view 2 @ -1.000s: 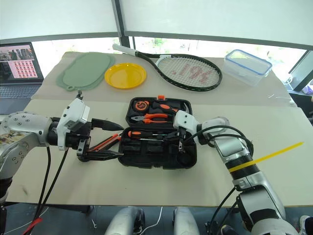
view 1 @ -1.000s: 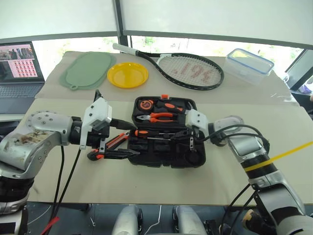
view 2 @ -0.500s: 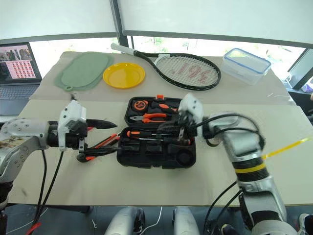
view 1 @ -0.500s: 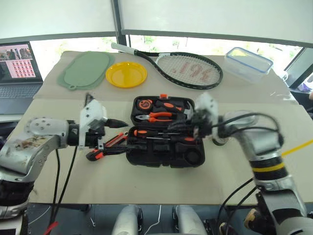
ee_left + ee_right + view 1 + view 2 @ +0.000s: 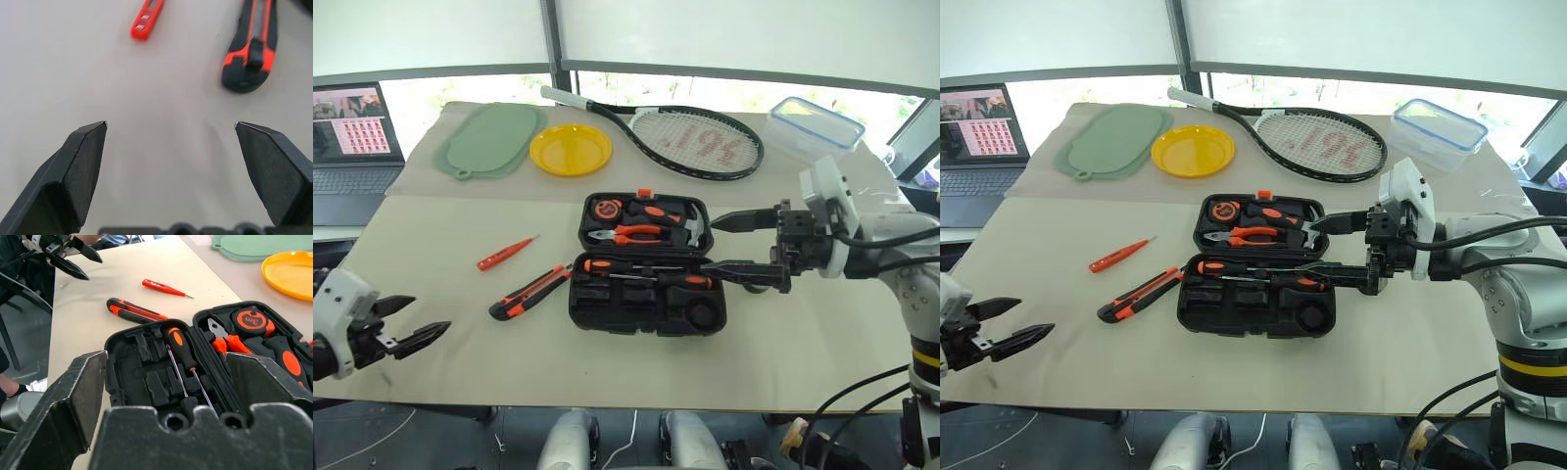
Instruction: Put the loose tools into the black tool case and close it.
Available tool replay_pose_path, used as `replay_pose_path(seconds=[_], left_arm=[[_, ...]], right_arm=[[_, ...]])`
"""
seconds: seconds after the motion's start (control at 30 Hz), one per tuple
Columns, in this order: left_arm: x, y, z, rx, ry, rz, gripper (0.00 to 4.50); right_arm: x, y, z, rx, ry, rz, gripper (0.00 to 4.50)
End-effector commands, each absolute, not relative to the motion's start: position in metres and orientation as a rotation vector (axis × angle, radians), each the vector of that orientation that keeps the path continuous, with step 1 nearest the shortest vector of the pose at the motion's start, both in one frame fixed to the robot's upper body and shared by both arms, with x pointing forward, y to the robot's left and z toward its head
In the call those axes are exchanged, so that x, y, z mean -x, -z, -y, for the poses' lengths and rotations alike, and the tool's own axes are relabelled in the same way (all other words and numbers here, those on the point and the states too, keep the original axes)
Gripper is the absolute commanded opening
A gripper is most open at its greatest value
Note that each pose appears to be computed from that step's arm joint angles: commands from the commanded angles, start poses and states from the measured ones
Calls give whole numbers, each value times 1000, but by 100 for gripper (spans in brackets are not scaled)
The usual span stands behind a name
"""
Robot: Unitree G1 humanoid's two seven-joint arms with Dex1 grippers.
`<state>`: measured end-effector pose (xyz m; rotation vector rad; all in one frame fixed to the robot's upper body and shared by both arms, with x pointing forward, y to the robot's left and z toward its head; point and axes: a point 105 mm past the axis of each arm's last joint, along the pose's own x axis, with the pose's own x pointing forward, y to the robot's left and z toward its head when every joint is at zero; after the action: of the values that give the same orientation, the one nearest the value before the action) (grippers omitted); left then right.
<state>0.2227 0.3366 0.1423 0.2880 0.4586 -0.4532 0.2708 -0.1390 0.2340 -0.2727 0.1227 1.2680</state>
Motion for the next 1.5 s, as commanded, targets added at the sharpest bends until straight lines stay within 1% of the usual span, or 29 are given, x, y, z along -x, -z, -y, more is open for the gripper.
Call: replay_pose_path(seconds=[0.03, 0.17, 0.3, 0.47, 0.63, 0.77, 0.93, 1.03, 1.07, 1.2, 1.23, 1.27, 1.33, 1.4, 1.5], left_arm=[[-250, -151, -325, -385, 553, -467, 450], [-292, -145, -315, -486, 624, -563, 450], [-327, -162, -303, -472, 658, -611, 450], [-347, -168, -289, -546, 753, -741, 450], [-373, -157, -285, -677, 760, -861, 450], [-384, -151, -278, -693, 765, -895, 450], [-389, -146, -265, -691, 821, -916, 450], [-390, -142, -263, -698, 825, -925, 367], [-390, -141, -264, -701, 829, -930, 324], [-387, -138, -262, -676, 852, -938, 177], [-387, -138, -262, -672, 857, -935, 155], [-387, -139, -262, -668, 858, -926, 101], [-389, -143, -261, -662, 856, -893, 42], [-392, -152, -259, -687, 872, -826, 42], [-395, -178, -243, -747, 957, -700, 42]], right_arm=[[-264, -246, 138, 294, -1263, -73, 449], [-260, -244, 136, 291, -1247, -67, 449], [-248, -237, 137, 271, -1242, -84, 449], [-234, -228, 134, 253, -1233, -99, 449], [-226, -222, 132, 246, -1202, -93, 449], [-223, -220, 130, 257, -1181, -87, 449], [-221, -220, 128, 264, -1174, -78, 449], [-220, -221, 126, 273, -1170, -76, 450], [-219, -221, 126, 275, -1168, -76, 450], [-219, -221, 127, 296, -1158, -75, 450], [-219, -221, 127, 303, -1156, -76, 450], [-219, -220, 127, 310, -1154, -77, 450], [-219, -220, 128, 320, -1153, -80, 450], [-219, -220, 129, 321, -1151, -82, 450], [-219, -221, 132, 316, -1143, -88, 450]])
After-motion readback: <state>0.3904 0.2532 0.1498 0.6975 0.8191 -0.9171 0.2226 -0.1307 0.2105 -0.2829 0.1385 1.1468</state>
